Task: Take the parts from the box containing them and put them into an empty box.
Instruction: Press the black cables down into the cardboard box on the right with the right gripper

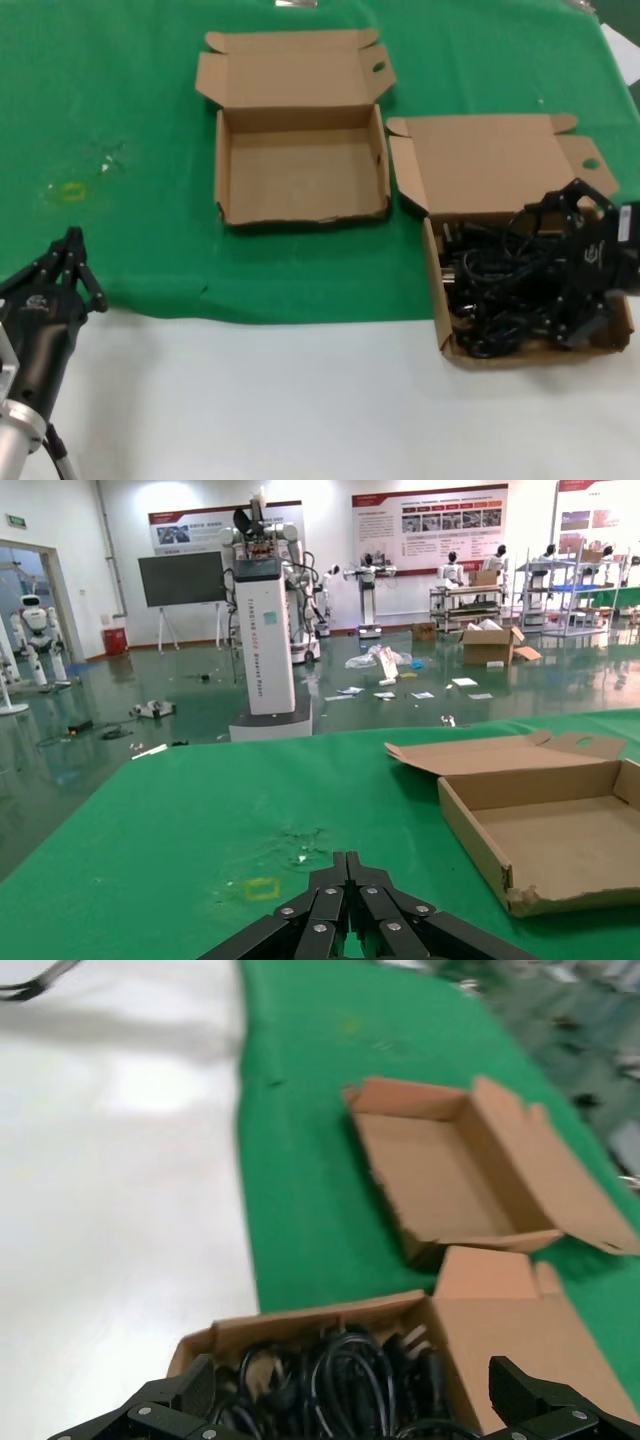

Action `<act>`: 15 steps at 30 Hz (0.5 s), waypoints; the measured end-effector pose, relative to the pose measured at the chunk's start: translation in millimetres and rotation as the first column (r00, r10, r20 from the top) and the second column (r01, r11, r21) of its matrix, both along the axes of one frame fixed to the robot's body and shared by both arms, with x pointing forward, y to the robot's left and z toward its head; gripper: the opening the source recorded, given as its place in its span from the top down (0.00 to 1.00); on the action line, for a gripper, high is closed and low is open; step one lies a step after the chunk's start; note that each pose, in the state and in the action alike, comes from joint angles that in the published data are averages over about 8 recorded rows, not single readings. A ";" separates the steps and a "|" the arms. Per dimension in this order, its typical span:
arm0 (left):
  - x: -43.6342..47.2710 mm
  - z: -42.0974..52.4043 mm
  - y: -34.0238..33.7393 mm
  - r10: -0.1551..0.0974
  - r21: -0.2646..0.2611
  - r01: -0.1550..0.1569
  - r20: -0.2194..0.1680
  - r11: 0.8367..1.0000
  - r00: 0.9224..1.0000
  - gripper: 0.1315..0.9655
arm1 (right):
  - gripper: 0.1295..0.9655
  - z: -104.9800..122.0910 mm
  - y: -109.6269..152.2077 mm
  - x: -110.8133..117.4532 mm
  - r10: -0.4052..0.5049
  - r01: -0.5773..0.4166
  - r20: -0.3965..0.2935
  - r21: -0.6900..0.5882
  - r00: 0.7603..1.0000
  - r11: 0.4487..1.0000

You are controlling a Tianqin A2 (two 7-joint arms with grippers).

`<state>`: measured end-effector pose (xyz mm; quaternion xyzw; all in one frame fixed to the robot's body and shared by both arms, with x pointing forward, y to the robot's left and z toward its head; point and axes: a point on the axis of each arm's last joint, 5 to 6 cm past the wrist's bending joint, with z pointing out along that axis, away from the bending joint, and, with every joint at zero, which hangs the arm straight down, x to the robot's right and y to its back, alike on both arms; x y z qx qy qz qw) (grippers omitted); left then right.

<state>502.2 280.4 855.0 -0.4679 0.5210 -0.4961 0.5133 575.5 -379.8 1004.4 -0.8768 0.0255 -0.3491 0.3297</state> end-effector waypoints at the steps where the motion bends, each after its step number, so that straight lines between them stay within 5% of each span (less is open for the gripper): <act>1: 0.0 0.0 0.0 0.000 0.000 0.000 0.000 1.000 1.000 0.96 | 0.00 2.5 -0.9 4.3 0.018 -0.018 -0.008 -0.022 1.000 1.000; 15: 0.0 0.0 0.0 0.000 0.000 0.000 0.000 1.000 1.000 0.99 | 0.00 11.2 -12.2 66.6 0.123 -0.136 -0.074 -0.209 0.990 0.968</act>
